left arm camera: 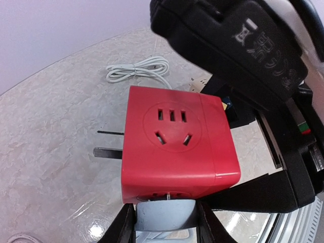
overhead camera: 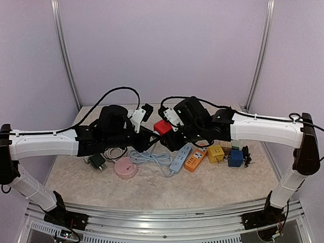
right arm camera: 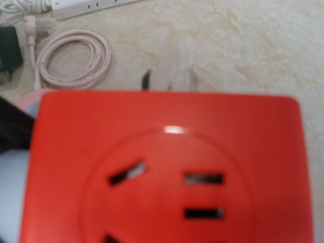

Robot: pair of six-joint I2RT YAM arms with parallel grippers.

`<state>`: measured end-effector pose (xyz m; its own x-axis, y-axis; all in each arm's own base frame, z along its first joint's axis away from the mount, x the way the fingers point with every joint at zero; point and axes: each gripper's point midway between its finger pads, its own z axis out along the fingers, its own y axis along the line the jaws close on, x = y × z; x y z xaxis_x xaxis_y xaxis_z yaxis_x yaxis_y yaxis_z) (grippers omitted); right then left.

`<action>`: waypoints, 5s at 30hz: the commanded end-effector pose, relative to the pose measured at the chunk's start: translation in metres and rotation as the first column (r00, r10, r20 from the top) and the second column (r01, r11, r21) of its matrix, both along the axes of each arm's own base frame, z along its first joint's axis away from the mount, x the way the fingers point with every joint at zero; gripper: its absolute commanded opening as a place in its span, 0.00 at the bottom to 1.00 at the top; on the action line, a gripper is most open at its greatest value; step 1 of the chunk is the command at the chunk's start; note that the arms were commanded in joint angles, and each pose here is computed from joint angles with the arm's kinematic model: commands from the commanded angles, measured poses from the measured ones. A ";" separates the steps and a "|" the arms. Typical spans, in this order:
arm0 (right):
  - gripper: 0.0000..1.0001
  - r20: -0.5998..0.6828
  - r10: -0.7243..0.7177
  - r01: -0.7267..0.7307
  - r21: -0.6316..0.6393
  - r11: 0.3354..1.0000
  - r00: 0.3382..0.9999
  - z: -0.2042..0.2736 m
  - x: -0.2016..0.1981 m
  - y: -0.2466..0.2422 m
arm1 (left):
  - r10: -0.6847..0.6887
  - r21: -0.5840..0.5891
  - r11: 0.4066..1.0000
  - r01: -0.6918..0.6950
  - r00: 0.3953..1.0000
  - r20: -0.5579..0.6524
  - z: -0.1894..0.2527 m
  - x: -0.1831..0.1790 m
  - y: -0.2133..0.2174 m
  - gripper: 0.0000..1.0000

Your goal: Pull the plug off the socket

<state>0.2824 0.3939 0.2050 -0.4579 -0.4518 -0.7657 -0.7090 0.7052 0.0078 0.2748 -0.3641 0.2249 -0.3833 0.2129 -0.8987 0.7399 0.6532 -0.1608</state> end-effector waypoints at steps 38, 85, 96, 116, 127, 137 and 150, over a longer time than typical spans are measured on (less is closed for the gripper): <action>0.00 0.091 0.182 -0.198 0.215 0.956 0.979 0.059 -0.031 0.040 | 0.070 -0.041 0.997 -0.070 0.997 0.008 0.005 0.014 0.013 0.33; 0.00 0.141 0.350 -0.373 0.189 0.909 0.926 0.065 -0.055 0.043 | -0.073 -0.078 0.994 0.075 0.997 0.024 0.010 -0.005 -0.004 0.00; 0.00 0.057 0.089 -0.098 0.184 0.978 0.994 0.045 -0.023 0.037 | 0.123 -0.111 0.986 -0.124 0.992 -0.009 0.006 0.013 0.008 0.00; 0.00 0.103 0.163 -0.178 0.152 0.972 0.981 0.043 -0.028 0.040 | 0.014 -0.125 0.992 -0.020 0.999 -0.049 0.002 0.002 0.008 0.00; 0.00 0.184 0.303 -0.328 0.126 0.936 0.935 0.057 -0.044 0.033 | -0.149 -0.104 0.984 0.144 0.988 -0.047 -0.003 -0.017 0.013 0.00; 0.00 0.139 0.153 -0.172 0.134 0.976 0.978 0.057 -0.020 0.020 | -0.073 -0.103 0.992 0.072 0.997 0.002 0.005 -0.011 0.018 0.00; 0.00 0.085 -0.063 0.058 0.056 0.997 0.994 0.037 0.010 -0.001 | 0.094 -0.099 0.991 -0.094 0.996 -0.001 0.006 0.000 0.029 0.00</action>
<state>0.2767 0.3983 0.2196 -0.4004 -0.4526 -0.7967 -0.7318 0.6812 -0.0192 0.2639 -0.3521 0.2332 -0.3859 0.1136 -0.9155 0.7459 0.6223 -0.2372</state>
